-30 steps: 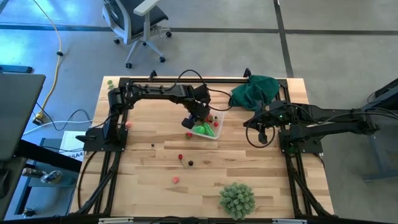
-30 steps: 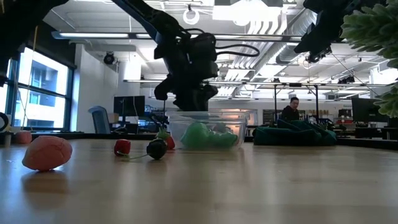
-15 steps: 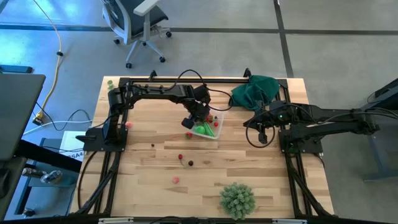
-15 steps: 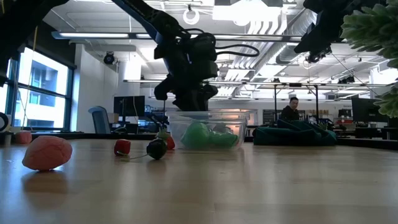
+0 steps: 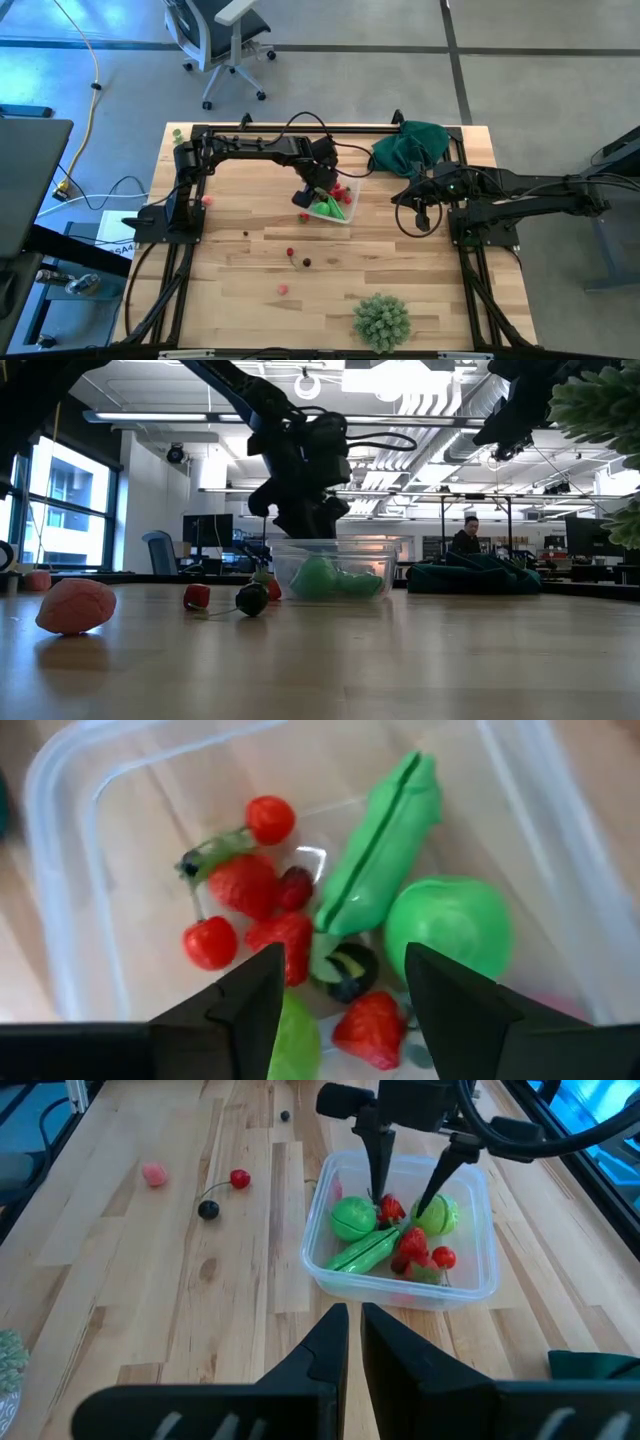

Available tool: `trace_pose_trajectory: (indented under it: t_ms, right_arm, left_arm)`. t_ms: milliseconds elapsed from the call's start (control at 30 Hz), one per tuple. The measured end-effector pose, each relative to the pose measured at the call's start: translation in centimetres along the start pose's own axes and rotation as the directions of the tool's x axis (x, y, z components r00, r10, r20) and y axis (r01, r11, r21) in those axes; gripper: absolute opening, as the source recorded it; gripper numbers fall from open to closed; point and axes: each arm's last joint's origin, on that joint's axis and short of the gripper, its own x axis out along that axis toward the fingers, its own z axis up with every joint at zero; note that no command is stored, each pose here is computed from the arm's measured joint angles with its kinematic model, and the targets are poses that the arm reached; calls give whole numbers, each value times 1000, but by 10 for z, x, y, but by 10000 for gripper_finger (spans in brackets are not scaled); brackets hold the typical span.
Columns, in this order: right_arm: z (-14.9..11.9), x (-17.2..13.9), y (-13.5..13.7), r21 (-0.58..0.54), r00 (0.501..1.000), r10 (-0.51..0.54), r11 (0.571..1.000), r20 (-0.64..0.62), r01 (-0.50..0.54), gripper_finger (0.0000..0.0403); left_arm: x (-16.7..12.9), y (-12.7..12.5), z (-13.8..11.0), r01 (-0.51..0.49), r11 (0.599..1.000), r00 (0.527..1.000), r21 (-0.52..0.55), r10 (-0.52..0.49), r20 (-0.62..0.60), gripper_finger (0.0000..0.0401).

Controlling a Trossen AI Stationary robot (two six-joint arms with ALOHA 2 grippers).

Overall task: Pick and placing Produce into tupperware
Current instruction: Put the blueberry into the transparent bin

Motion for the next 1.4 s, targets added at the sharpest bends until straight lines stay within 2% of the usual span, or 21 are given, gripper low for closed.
trace_pose_trajectory:
  t_ms: [233, 467, 600, 767, 900, 1133, 1267, 1400]
  right_arm:
    - [0, 0, 0, 0, 1000, 0, 1000, 0, 0, 24]
    - [0, 0, 0, 0, 1000, 0, 1000, 0, 0, 24]
    - [0, 0, 0, 0, 1000, 0, 1000, 0, 0, 24]
    - [0, 0, 0, 0, 1000, 0, 1000, 0, 0, 24]
    - [0, 0, 0, 0, 1000, 0, 1000, 1, 0, 24]
    - [0, 0, 0, 0, 1000, 0, 1000, 0, 0, 24]
    - [0, 0, 0, 0, 1000, 0, 1000, 0, 0, 24]
    - [0, 0, 0, 0, 1000, 0, 1000, 1, 0, 24]
  left_arm:
    - [-21, -4, 8, 107, 993, 992, -53, -110, -62, 170]
    - [-52, -15, 15, 260, 957, 947, -130, -279, -159, 142]
    - [-59, -27, 9, 330, 929, 911, -167, -360, -199, 131]
    - [-64, -46, -3, 354, 911, 889, -210, -398, -226, 127]
    - [-68, -63, -20, 308, 909, 880, -280, -384, -280, 126]
    - [-80, -101, -57, 81, 905, 880, -418, -262, -397, 126]
    - [-91, -128, -78, -45, 878, 896, -477, -176, -408, 126]
    - [-100, -155, -99, -117, 838, 935, -533, -88, -344, 128]
